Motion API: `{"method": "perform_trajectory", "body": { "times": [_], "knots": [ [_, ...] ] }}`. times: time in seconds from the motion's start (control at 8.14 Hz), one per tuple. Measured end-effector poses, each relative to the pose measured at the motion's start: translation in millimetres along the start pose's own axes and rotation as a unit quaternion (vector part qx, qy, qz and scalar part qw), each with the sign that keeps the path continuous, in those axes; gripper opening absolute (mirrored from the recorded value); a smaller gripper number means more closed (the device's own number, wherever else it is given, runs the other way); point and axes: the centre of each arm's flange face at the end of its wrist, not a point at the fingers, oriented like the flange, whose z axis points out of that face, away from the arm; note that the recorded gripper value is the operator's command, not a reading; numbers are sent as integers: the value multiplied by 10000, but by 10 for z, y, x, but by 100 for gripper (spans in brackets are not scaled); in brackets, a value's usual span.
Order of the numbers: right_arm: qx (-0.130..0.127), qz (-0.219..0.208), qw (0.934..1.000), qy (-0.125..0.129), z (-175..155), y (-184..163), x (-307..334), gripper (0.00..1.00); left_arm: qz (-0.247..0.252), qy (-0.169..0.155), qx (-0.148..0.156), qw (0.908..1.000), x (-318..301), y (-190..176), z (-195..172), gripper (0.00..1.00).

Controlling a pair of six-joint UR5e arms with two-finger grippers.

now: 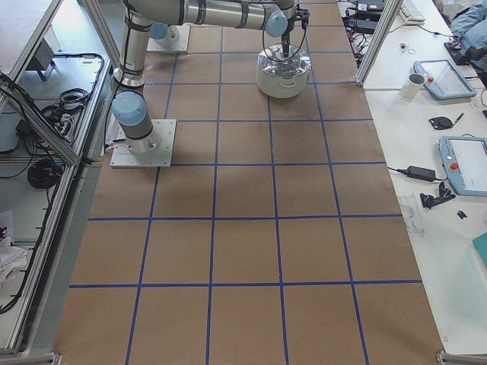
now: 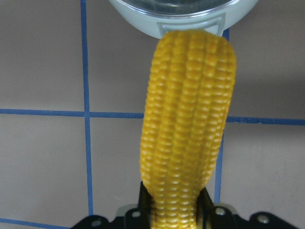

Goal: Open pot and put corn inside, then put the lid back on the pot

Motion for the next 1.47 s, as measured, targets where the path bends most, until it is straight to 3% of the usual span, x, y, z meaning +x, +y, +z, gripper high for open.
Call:
{"method": "perform_trajectory", "body": {
  "times": [0.61, 0.98, 1.23, 1.47],
  "knots": [
    [-3, -66, 10000, -3, -24, -8, -5, 34, -1, -29, 7, 10000, -3, -7, -28, 0],
    [177, -187, 9997, -56, -555, 9, 77, 35, -36, -33, -24, 10000, -3, -3, -32, 0],
    [134, -225, 9996, -54, -992, 41, 349, 35, -165, -8, -18, 9999, 7, -35, -6, 0],
    [-86, -361, 9993, 1, -1489, 98, 884, 34, -493, 67, 21, 9988, 6, -91, 78, 0]
  ]
}}
